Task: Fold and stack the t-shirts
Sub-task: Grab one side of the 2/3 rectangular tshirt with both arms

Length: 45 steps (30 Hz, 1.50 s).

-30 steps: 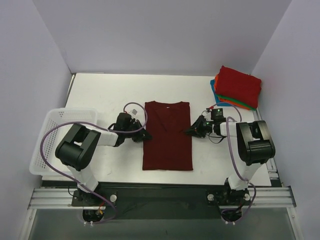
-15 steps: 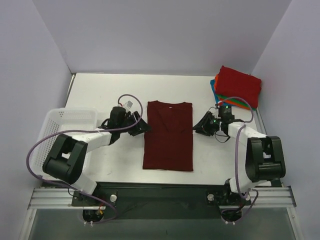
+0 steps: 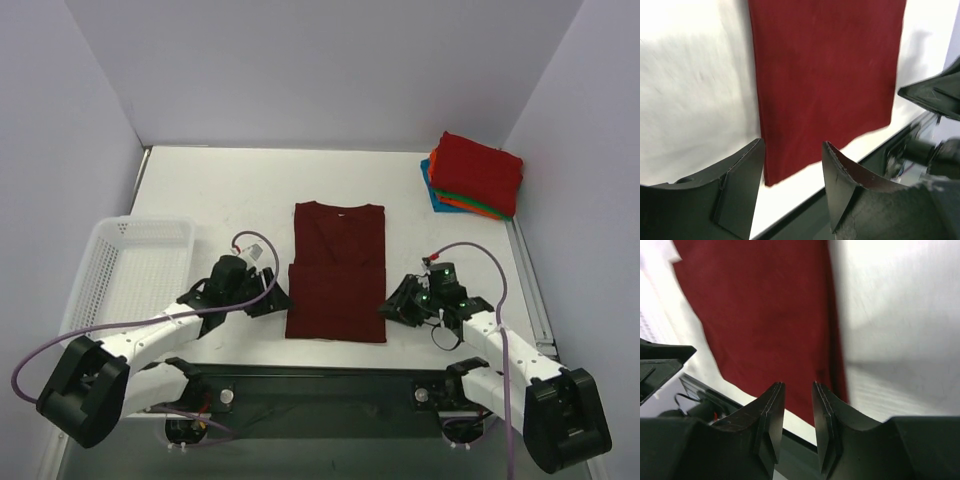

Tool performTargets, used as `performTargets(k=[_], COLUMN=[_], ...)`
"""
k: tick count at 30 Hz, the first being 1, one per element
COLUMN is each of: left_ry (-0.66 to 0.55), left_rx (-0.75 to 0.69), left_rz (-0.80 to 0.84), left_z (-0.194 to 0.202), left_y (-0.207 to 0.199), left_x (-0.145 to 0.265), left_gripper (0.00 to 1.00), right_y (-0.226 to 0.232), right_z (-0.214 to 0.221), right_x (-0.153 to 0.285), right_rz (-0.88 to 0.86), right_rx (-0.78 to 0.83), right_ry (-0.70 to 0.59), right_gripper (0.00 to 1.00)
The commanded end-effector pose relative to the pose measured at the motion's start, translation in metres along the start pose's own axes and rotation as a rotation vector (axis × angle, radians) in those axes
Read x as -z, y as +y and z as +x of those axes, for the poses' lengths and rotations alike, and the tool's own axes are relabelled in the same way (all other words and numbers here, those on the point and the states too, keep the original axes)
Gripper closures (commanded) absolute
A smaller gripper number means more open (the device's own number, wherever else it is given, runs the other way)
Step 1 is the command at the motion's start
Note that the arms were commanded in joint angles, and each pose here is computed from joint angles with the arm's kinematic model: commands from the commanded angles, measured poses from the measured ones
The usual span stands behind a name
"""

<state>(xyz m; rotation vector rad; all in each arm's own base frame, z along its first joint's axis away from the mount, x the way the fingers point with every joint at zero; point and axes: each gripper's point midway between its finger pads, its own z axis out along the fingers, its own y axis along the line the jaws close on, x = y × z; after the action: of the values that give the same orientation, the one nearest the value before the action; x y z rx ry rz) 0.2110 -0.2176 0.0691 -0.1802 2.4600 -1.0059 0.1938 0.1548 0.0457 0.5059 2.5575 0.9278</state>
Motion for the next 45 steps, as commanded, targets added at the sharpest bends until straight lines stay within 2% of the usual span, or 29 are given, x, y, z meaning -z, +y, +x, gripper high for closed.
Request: performTargets(k=[1, 4, 11, 14, 18, 23, 41, 45], left_ry=[0.011, 0.048, 0.062, 0.057, 0.082, 0.118, 0.135, 0.151], left_rx=[-0.032, -0.025, 0.020, 0.024, 0.028, 0.039, 0.033, 0.028], left_rz=[0.054, 0.023, -0.083, -0.100, -0.117, -0.098, -0.118, -0.133], left_z=[0.015, 0.037, 0.058, 0.059, 0.066, 0.076, 0.089, 0.095], left_y=[-0.016, -0.005, 0.029, 0.031, 0.036, 0.037, 0.041, 0.041], left_x=[0.002, 0.001, 0.014, 0.019, 0.023, 0.017, 0.002, -0.001], left_gripper=[0.40, 0.42, 0.47, 0.46, 0.40, 0.40, 0.50, 0.53], right_y=[-0.013, -0.032, -0.073, -0.073, -0.068, -0.067, -0.079, -0.082], right_z=[0.028, 0.049, 0.077, 0.077, 0.080, 0.085, 0.098, 0.102], right_x=[-0.003, -0.007, -0.001, 0.003, 0.009, 0.011, 0.002, 0.000], right_rz=[0.007, 0.025, 0.145, 0.152, 0.133, 0.123, 0.145, 0.154], right_rx=[-0.058, -0.069, -0.085, -0.082, -0.089, -0.104, -0.145, -0.140], right_ry=[0.031, 0.047, 0.094, 0.092, 0.106, 0.119, 0.118, 0.125], right_gripper=[0.71, 0.71, 0.72, 0.72, 0.69, 0.66, 0.66, 0.71])
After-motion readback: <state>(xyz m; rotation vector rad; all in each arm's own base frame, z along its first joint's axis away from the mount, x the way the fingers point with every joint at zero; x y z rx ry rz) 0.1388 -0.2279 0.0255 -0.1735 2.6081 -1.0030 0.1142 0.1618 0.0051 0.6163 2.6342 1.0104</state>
